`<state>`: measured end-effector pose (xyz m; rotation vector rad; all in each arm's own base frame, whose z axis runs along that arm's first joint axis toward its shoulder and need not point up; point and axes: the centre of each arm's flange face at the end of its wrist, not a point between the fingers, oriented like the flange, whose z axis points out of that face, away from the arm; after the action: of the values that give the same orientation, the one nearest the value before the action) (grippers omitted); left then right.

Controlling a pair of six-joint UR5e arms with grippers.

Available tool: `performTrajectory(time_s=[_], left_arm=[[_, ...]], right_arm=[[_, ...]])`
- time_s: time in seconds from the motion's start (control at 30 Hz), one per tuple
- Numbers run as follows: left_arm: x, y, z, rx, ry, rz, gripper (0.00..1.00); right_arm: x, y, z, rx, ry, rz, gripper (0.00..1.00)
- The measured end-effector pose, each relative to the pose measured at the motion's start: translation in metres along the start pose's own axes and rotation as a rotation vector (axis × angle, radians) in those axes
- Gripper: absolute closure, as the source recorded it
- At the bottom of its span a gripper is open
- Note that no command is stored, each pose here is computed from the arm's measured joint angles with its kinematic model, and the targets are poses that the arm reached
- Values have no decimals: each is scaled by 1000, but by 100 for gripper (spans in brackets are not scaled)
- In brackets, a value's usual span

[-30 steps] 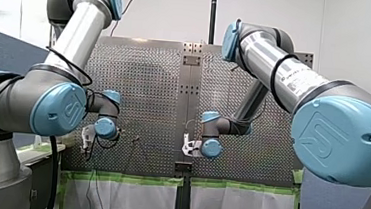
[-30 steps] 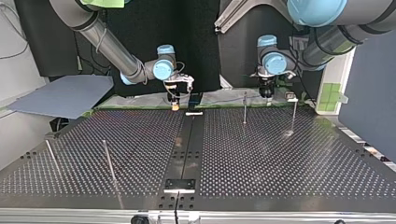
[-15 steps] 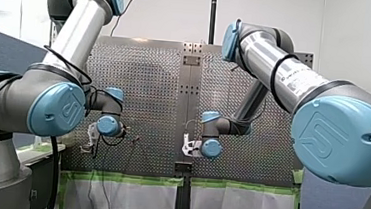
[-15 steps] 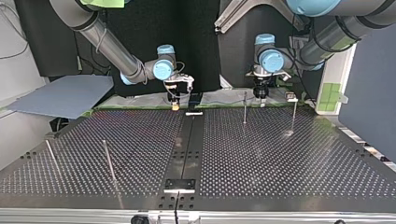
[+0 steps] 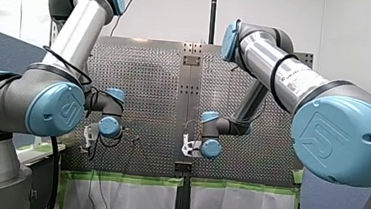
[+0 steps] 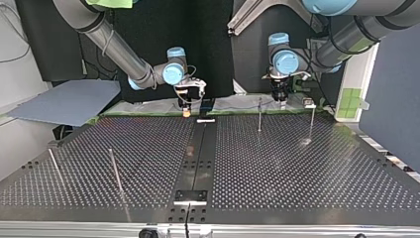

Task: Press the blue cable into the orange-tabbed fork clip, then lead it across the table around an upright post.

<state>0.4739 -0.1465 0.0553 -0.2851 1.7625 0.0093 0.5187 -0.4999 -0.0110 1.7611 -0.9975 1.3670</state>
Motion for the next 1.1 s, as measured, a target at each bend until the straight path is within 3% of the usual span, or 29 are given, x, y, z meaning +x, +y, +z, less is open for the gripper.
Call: performTrajectory(time_s=[0.2,0.7,0.9,1.1], left_arm=[[4,2,-6,-42,5,7,0],[32,-4,-18,-31,73,32,0],[36,-13,-22,18,82,29,0],[38,-29,-25,95,67,-14,0]], right_arm=[[0,0,0,-1,1,0,100],[0,2,1,-3,1,1,100],[-1,2,1,-3,0,1,100],[-1,2,1,-3,1,1,100]])
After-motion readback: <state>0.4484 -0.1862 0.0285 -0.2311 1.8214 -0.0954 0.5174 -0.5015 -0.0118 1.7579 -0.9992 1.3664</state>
